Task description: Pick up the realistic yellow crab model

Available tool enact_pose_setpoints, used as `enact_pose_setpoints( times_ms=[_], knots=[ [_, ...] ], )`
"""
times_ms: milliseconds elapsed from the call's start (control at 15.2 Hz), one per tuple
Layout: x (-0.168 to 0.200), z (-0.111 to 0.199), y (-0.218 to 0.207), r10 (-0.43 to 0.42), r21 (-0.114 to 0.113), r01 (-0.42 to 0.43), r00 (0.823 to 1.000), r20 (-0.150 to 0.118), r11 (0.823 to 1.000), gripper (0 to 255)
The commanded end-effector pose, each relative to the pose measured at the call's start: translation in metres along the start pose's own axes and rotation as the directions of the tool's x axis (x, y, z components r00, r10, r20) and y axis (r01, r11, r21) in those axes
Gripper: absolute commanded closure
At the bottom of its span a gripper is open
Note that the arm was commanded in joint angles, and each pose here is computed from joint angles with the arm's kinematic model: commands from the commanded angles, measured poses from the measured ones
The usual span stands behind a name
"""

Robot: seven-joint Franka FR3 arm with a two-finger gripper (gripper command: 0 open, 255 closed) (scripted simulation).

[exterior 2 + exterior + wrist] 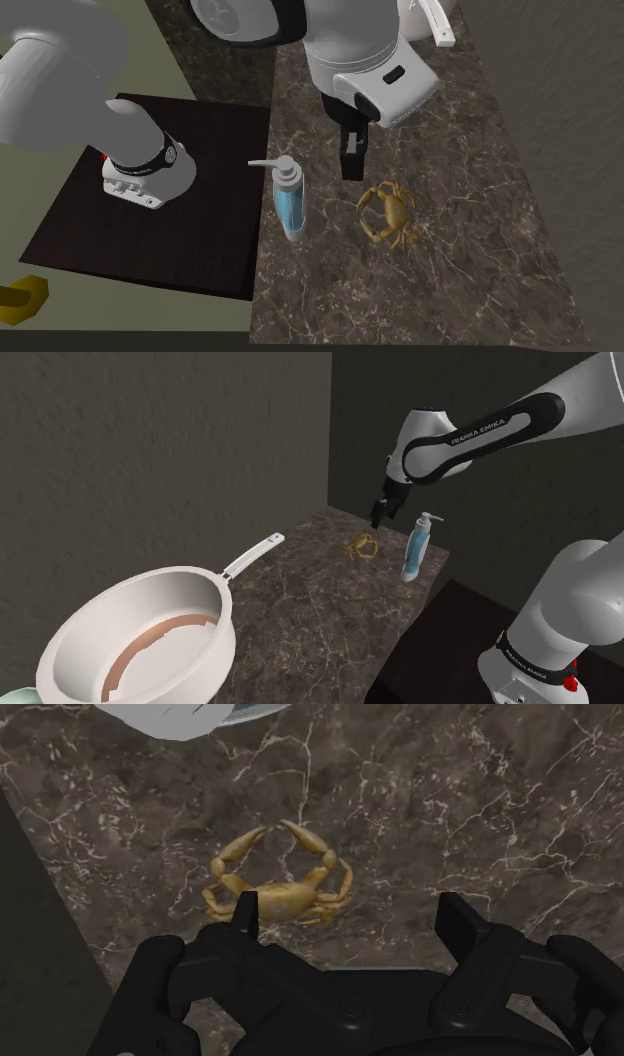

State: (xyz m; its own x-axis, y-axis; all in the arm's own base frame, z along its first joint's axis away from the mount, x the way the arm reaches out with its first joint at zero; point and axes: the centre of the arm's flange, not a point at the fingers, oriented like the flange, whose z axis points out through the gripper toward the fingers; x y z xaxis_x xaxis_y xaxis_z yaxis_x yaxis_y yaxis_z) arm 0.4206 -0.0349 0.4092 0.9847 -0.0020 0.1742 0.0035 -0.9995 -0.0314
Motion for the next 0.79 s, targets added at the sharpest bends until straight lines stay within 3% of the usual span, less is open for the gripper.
enact_pose_setpoints(
  times_ms=[0, 528, 726],
  knots=[
    [0.008, 0.027, 0.002, 0.019, 0.013, -0.019, 1.0, -0.004, 1.0, 0],
    [0.04, 0.127, 0.008, 0.09, 0.069, -0.089, 0.996, -0.009, 0.994, 0],
    [0.039, 0.139, 0.008, 0.091, 0.07, -0.09, 0.996, -0.009, 0.993, 0]
  ],
)
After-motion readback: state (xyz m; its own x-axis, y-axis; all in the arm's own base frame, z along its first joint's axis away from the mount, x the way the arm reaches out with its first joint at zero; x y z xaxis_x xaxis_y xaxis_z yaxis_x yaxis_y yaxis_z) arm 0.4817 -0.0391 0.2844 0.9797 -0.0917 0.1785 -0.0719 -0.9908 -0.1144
